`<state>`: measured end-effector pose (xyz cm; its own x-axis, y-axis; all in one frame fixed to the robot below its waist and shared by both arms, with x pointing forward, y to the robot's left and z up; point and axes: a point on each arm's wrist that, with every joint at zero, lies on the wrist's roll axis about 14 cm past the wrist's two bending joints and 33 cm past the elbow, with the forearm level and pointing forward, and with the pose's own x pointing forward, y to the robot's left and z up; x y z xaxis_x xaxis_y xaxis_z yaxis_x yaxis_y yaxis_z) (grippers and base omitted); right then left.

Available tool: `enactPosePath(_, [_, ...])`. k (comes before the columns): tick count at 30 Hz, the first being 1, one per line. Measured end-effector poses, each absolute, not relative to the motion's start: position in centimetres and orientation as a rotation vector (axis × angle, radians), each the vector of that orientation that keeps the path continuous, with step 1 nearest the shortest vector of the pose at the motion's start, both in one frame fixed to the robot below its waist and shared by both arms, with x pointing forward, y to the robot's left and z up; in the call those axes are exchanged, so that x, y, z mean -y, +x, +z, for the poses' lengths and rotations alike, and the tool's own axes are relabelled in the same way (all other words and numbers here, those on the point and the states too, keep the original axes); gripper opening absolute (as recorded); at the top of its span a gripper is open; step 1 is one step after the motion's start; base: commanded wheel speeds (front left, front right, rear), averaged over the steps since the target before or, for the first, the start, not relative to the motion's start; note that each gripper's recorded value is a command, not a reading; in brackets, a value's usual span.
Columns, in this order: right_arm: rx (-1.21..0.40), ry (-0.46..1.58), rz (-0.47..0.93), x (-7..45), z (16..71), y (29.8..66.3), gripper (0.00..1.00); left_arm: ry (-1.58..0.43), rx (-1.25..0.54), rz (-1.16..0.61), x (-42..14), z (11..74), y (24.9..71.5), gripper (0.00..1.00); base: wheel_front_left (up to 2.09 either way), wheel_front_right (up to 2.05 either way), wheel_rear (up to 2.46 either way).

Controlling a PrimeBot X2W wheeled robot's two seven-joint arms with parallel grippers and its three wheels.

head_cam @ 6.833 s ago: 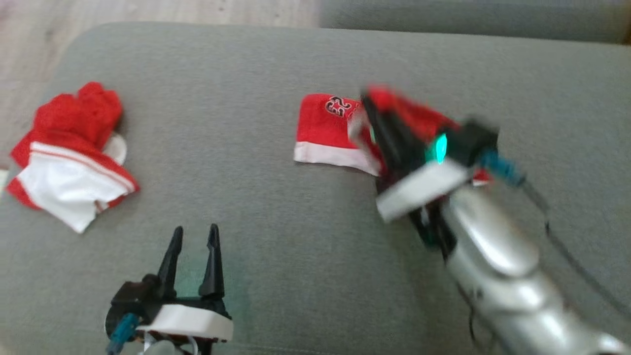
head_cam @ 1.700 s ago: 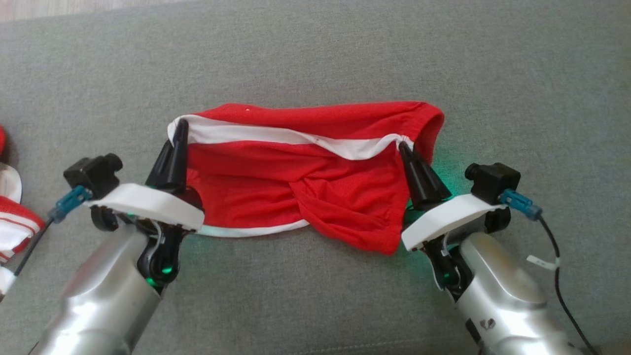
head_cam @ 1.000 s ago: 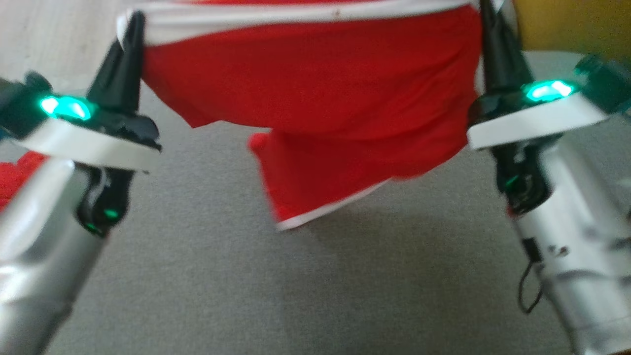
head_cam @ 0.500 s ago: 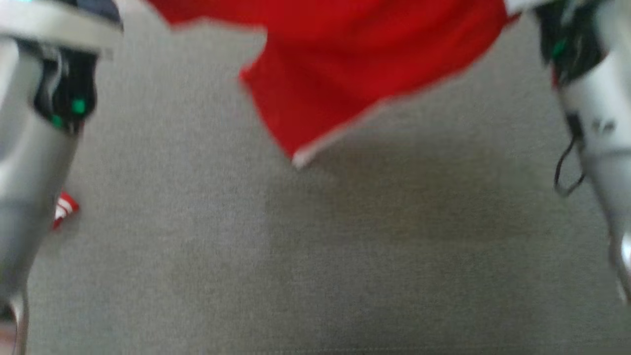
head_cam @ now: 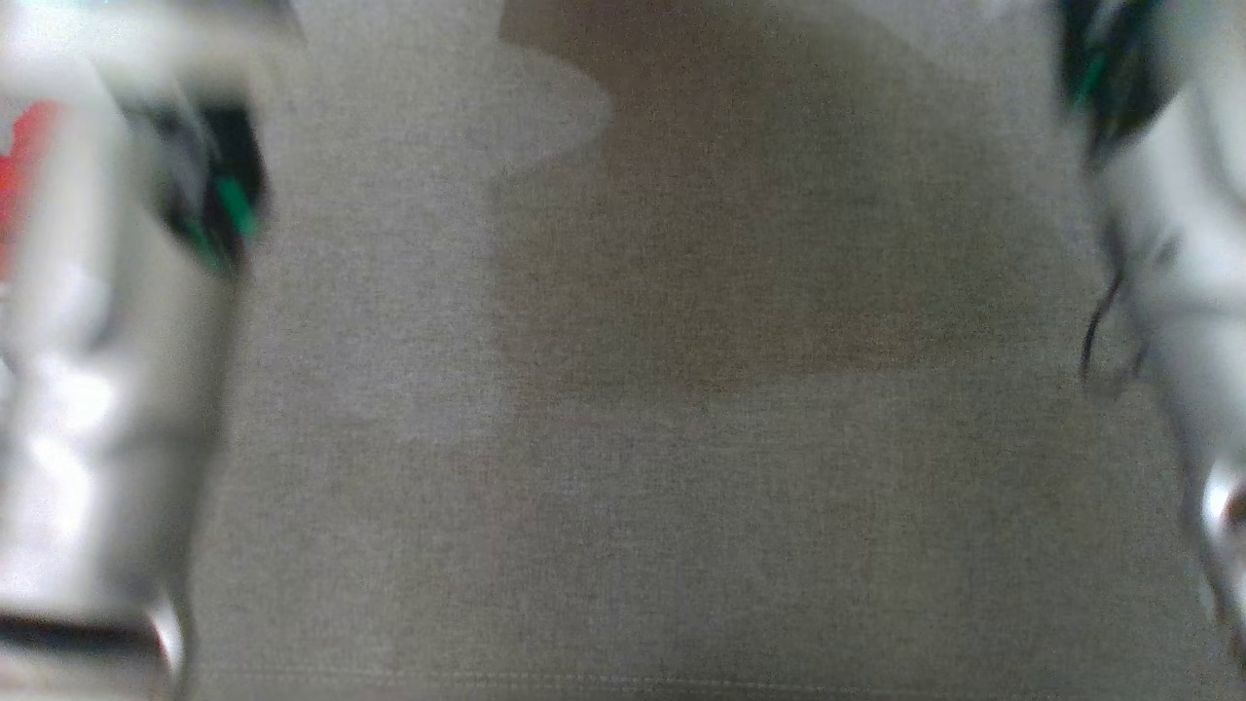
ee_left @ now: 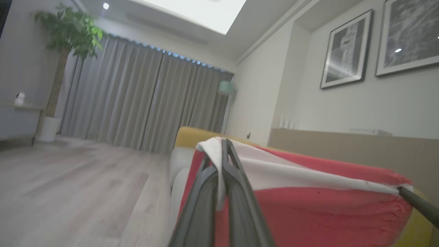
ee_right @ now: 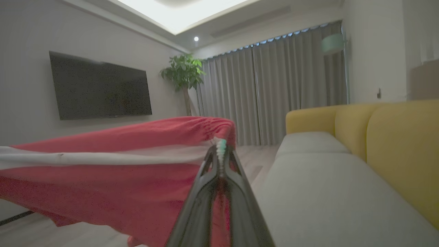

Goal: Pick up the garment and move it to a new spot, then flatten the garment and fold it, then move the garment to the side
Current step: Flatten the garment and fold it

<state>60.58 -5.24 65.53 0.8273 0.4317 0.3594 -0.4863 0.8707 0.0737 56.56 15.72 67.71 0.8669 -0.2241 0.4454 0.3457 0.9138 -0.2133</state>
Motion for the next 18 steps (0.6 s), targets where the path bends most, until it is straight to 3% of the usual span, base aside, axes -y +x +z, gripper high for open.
enactPosePath(5, [0.087,0.202,0.545,3.7,55.0,55.2,0.0,-0.402,0.155,-0.192,-17.0,55.5,51.6,0.0,0.0,0.0,0.0])
enactPosePath(9, [-0.043,0.256,0.56,3.4,50.3,50.4,0.0,-0.469,0.008,-0.111,-17.6,49.4,46.6,0.0,0.0,0.0,0.0])
enactPosePath(18, [-0.219,0.388,0.516,4.2,45.1,40.0,0.0,-0.567,-0.061,0.024,-18.7,45.8,38.2,0.0,0.0,0.0,0.0])
